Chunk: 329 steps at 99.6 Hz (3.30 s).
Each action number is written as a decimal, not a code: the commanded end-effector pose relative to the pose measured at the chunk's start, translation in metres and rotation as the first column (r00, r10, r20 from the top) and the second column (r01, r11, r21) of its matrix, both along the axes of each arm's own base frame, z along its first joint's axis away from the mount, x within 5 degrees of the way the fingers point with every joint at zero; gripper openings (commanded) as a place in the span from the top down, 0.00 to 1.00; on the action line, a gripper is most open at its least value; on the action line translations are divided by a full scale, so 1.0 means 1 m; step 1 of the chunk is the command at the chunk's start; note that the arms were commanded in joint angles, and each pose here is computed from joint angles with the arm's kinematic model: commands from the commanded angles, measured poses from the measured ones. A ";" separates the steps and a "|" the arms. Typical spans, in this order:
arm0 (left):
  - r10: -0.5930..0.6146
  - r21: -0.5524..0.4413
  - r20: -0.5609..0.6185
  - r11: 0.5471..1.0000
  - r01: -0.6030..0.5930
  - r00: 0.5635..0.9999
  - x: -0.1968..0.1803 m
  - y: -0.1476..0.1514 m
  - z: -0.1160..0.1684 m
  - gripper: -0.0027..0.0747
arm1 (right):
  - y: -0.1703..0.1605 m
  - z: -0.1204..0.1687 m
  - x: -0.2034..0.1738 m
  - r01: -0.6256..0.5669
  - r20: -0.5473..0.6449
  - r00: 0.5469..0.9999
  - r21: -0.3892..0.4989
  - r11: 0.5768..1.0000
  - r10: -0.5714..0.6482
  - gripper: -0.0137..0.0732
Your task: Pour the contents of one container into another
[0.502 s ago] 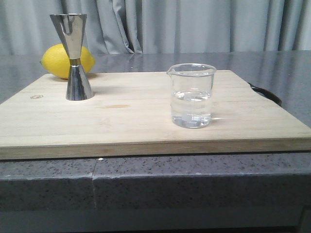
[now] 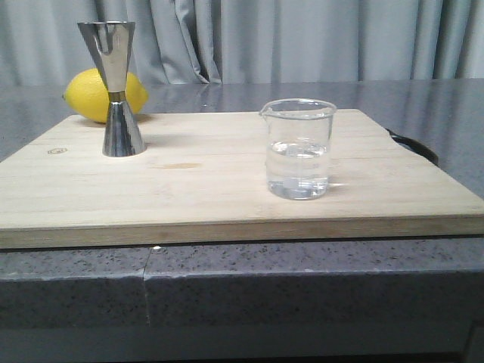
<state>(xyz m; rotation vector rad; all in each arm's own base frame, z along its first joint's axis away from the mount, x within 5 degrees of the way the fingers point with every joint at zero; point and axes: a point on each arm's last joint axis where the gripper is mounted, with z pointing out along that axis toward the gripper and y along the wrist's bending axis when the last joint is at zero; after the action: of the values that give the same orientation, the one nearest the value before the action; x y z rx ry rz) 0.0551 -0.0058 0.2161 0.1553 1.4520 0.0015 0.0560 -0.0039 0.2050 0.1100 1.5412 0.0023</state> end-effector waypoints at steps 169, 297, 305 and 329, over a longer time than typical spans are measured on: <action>0.000 -0.062 0.108 0.998 0.007 0.994 -0.003 0.001 0.006 0.99 | 0.000 0.000 -0.001 0.007 0.079 0.997 -0.009 1.000 -0.006 0.91; -0.427 -0.203 -0.383 0.904 0.376 0.819 0.093 -0.049 0.097 0.99 | 0.030 0.119 0.093 -0.280 -0.357 0.888 0.078 0.957 0.289 0.91; -0.456 -0.210 -0.387 0.890 0.404 0.802 0.099 -0.053 0.093 0.99 | 0.035 0.119 0.097 -0.313 -0.341 0.888 0.042 0.949 0.308 0.91; -0.547 -0.275 -0.450 0.837 0.473 0.706 0.115 -0.063 0.077 0.98 | 0.043 0.110 0.111 -0.354 -0.386 0.862 0.008 0.935 0.330 0.91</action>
<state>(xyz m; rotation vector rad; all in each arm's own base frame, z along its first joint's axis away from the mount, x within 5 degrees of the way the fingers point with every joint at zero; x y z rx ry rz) 0.1649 -0.0636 0.2837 0.4556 1.9337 -0.5838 0.1579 0.0395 0.3011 -0.2462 2.0227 0.2565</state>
